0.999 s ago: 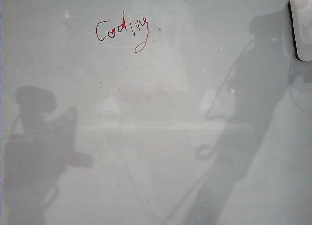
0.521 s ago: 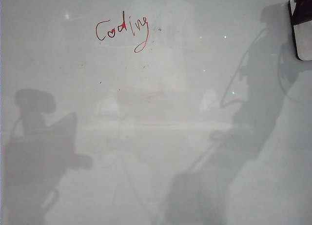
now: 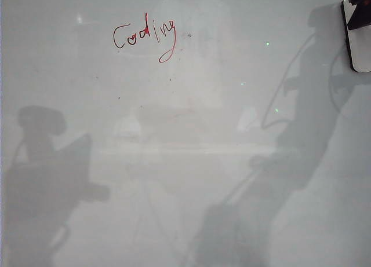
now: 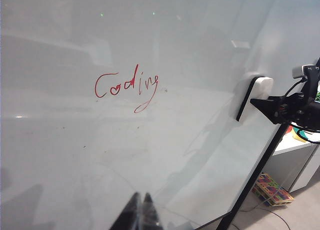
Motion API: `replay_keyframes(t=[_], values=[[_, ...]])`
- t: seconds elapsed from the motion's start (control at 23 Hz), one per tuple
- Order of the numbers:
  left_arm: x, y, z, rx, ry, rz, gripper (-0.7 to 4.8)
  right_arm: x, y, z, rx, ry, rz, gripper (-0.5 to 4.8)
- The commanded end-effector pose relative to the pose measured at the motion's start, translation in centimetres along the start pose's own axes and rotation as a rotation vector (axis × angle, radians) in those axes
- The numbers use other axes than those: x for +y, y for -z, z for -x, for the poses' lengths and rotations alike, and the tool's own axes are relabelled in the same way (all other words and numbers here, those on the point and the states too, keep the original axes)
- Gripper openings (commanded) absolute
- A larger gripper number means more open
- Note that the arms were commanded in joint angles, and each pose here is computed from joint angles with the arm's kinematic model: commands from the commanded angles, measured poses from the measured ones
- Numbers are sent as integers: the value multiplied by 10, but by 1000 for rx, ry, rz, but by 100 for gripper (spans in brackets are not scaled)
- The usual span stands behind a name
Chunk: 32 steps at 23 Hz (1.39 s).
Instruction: Grab the whiteboard eraser that is attached to the surface of the whiteboard and use it to clean the writing on the whiteboard.
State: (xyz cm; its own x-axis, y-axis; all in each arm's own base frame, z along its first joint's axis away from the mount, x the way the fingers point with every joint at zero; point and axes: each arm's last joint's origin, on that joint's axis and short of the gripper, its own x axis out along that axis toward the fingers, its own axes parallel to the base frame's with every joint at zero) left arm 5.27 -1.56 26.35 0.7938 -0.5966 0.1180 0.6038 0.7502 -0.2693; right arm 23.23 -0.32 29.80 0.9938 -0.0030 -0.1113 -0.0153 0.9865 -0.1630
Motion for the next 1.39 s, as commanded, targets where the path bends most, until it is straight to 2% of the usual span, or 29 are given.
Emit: replay_keyframes(t=[0.04,0.35,0.56,0.7,0.78,1.0,1.17,1.39], values=[[-1,-2,0,-9,0,-11,-5,10,-9,7,-50,-107,-28,198],[-1,-2,0,-9,-1,-11,-5,50,-25,27,-116,-184,-18,198],[-1,-2,0,-10,-2,-12,-5,100,-30,44,-115,-210,-5,198],[-1,-2,0,-9,-1,-11,-5,124,-32,48,-88,-160,19,200],[-1,-2,0,-10,-2,-12,-5,146,-38,47,-77,-154,77,200],[-1,-2,0,-14,-8,-16,-5,214,-65,27,-61,-156,111,201],[-2,-7,1,-55,-26,-42,-5,250,-74,-1,-52,-180,124,202],[-1,-12,2,-132,-102,-71,-5,288,-68,-28,-37,-284,151,202]])
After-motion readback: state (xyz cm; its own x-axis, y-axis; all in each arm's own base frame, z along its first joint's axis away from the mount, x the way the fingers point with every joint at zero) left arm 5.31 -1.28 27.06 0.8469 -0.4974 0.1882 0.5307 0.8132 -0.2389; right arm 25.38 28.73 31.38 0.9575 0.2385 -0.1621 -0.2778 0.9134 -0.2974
